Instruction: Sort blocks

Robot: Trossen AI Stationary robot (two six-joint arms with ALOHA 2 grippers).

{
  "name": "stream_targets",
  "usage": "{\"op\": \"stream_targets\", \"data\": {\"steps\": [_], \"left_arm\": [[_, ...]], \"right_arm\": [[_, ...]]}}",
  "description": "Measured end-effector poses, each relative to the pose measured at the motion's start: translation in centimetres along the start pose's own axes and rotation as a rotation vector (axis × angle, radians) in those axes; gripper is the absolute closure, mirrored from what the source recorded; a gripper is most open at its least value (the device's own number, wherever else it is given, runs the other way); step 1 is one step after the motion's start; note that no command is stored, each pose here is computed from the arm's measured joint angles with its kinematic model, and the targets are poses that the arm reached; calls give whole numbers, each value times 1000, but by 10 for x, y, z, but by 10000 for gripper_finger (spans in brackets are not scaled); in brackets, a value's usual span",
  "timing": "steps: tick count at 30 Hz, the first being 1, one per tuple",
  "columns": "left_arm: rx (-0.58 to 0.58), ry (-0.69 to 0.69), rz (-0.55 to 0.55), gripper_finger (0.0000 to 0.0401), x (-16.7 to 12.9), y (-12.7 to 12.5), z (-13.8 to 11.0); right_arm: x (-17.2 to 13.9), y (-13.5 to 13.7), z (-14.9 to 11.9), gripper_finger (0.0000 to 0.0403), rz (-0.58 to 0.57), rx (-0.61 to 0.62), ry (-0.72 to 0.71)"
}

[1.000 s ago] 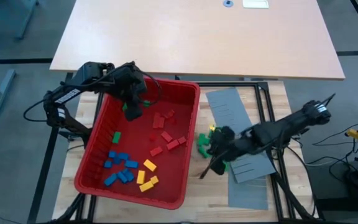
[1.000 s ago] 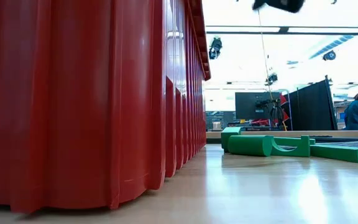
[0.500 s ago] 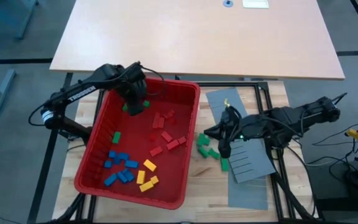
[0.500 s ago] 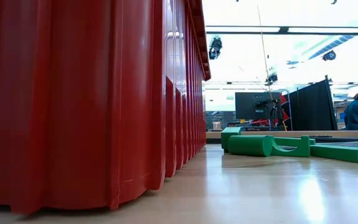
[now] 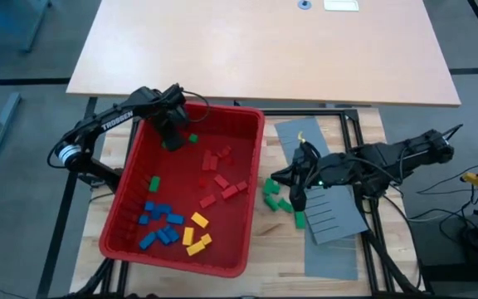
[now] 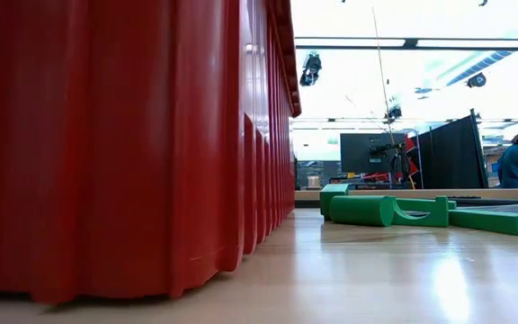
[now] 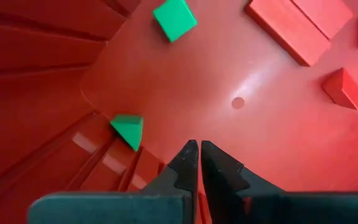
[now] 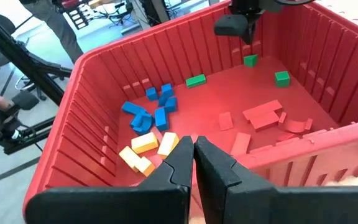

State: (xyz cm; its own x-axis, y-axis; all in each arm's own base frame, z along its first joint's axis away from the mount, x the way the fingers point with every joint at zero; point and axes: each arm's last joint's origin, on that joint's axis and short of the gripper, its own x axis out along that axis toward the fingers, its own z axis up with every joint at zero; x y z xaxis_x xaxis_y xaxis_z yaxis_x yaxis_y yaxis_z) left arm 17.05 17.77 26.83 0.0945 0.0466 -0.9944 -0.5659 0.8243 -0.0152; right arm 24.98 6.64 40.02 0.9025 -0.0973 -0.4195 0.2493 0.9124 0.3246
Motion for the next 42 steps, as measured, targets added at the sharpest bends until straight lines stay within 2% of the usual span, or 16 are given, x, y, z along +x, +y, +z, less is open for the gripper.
{"op": "stream_targets", "data": {"steps": [4,9,14,18,25,28,32,34,35,39,42], "left_arm": [[-35,19,-1,359,3,2,-2],[-1,6,-2,277,6,3,1],[147,-53,13,196,11,1,7],[298,-96,31,154,14,-3,12],[555,-128,59,135,14,-8,17],[606,-123,89,139,14,-10,18],[617,-120,95,142,14,-10,18],[576,-124,94,142,14,-10,19],[517,-132,92,142,14,-10,19],[96,-191,43,152,14,-10,23],[-151,-245,-39,201,13,-13,28]], "right_arm": [[1,-3,2,403,-10,-4,-7],[4,-9,8,403,-28,-7,-34],[6,-15,13,403,-31,1,-52],[7,-19,16,403,-26,10,-51],[8,-21,17,403,-25,16,-53],[8,-22,18,403,-28,24,-56],[8,-23,22,403,-24,28,-86],[9,-24,25,403,-21,16,-107],[9,-25,26,403,-19,10,-118],[10,-28,30,403,-23,2,-145],[10,-30,32,403,-28,-8,-152]]}}
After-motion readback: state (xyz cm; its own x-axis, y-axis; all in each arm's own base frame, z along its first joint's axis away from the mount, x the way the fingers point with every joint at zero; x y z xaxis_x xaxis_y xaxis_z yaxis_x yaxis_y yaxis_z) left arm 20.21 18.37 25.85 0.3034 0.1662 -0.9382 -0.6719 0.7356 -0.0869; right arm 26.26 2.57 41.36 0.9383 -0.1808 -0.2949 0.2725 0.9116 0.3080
